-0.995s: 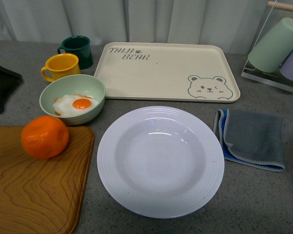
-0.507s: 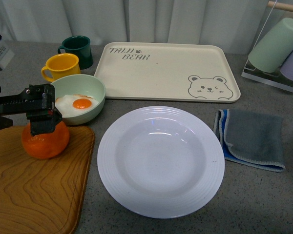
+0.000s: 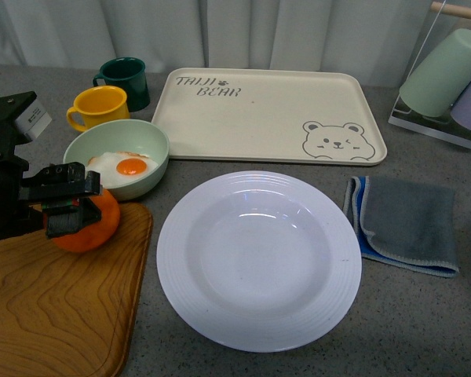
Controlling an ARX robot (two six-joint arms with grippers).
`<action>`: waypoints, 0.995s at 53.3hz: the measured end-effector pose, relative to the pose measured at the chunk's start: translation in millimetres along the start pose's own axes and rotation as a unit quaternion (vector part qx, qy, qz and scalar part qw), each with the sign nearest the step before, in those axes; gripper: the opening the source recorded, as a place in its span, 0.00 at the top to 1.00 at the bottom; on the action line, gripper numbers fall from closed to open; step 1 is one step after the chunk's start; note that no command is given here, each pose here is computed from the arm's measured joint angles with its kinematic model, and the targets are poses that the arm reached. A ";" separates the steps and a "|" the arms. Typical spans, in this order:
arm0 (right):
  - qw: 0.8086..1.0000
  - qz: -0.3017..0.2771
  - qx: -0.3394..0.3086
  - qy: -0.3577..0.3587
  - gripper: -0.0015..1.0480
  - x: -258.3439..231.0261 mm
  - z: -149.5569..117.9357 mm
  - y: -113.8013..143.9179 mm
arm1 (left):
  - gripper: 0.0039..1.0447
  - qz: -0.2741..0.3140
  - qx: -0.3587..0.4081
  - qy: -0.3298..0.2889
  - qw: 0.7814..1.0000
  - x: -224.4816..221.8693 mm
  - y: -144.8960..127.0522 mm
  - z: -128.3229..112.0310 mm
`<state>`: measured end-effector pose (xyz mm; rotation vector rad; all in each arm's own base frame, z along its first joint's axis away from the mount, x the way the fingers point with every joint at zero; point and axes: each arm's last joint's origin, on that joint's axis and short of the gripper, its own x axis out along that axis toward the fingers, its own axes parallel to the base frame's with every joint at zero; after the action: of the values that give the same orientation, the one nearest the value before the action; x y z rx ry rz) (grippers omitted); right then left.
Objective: Place orange and plate with both arms
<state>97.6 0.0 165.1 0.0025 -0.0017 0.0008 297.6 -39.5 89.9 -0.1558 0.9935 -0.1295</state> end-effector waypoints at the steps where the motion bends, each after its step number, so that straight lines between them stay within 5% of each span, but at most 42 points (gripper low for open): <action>1: 1.000 0.000 0.000 0.000 0.09 0.0 0.0 0.0 | 0.47 -0.004 0.002 -0.001 1.000 -2.8 -1.8 0.2; 13: 1.000 0.000 0.000 0.000 0.09 0.0 0.0 0.0 | 0.47 -0.078 0.059 -0.045 0.994 -42.2 -57.9 -1.9; 28: 1.000 0.000 0.000 0.000 0.09 0.0 0.0 0.0 | 0.48 -0.120 0.124 -0.025 0.985 -7.2 -137.7 -24.5; 48: 1.000 0.000 0.000 0.000 0.09 0.0 0.0 0.0 | 0.48 -0.102 0.137 -0.007 0.985 30.2 -152.0 -28.7; 53: 1.000 0.000 0.000 0.000 0.09 0.0 0.0 0.0 | 0.37 -0.100 0.134 -0.007 0.986 33.6 -152.0 -28.8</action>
<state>97.6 0.0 165.1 0.0025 -0.0017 0.0008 285.8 -196.8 75.6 -0.0088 0.9344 -0.4439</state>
